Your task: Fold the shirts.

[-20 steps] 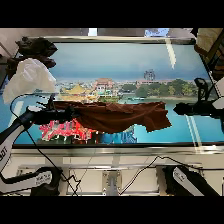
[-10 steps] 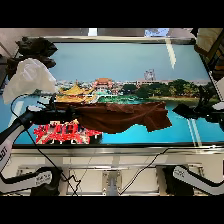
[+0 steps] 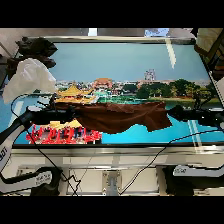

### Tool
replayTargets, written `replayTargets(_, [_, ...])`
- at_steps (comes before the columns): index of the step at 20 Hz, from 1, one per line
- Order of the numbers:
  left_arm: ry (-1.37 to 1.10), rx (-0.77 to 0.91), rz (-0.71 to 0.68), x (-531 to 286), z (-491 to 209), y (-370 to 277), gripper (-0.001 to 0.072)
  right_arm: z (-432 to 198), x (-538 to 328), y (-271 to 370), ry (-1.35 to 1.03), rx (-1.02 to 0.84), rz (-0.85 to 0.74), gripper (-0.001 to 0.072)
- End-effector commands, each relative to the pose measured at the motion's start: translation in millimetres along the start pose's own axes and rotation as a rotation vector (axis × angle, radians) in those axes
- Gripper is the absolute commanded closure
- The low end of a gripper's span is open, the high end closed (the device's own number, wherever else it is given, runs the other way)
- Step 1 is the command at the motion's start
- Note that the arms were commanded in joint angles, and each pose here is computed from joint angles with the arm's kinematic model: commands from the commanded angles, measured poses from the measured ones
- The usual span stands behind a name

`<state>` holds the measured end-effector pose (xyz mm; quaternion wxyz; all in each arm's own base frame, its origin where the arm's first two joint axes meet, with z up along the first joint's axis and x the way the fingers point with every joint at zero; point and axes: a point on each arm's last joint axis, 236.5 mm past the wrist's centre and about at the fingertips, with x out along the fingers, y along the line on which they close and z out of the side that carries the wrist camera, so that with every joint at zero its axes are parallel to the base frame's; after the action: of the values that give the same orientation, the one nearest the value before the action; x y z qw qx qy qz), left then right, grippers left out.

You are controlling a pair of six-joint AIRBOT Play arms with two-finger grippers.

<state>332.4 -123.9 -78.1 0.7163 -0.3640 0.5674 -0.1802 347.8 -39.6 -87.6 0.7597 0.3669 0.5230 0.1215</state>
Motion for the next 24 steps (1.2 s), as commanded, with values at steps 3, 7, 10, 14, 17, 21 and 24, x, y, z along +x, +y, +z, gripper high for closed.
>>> replayTargets(3, [0.000,-0.006,-0.001,0,0,0,0.0693,8,16,0,-0.030,-0.002,0.079,0.0372])
replayTargets(7, [0.000,-0.006,-0.001,0,0,-1,0.0693,7,24,3,-0.024,-0.060,0.082,0.0457])
replayTargets(10, [0.001,-0.010,-0.002,0,0,-1,0.0693,13,32,16,-0.046,-0.132,0.096,0.0577])
replayTargets(14, [0.018,-0.012,-0.016,0,-4,-4,0.0693,19,40,30,-0.053,-0.213,0.099,0.0683])
replayTargets(17, [0.024,-0.047,-0.099,-2,-4,-24,0.0694,35,27,59,-0.057,-0.283,0.168,0.0684])
replayTargets(21, [0.029,0.077,-0.434,-42,13,-126,0.0695,75,-23,116,-0.143,-0.447,0.212,0.0685])
replayTargets(24, [-0.098,0.248,-0.685,-114,45,-224,0.0695,116,-84,156,-0.305,-0.537,0.163,0.0686])
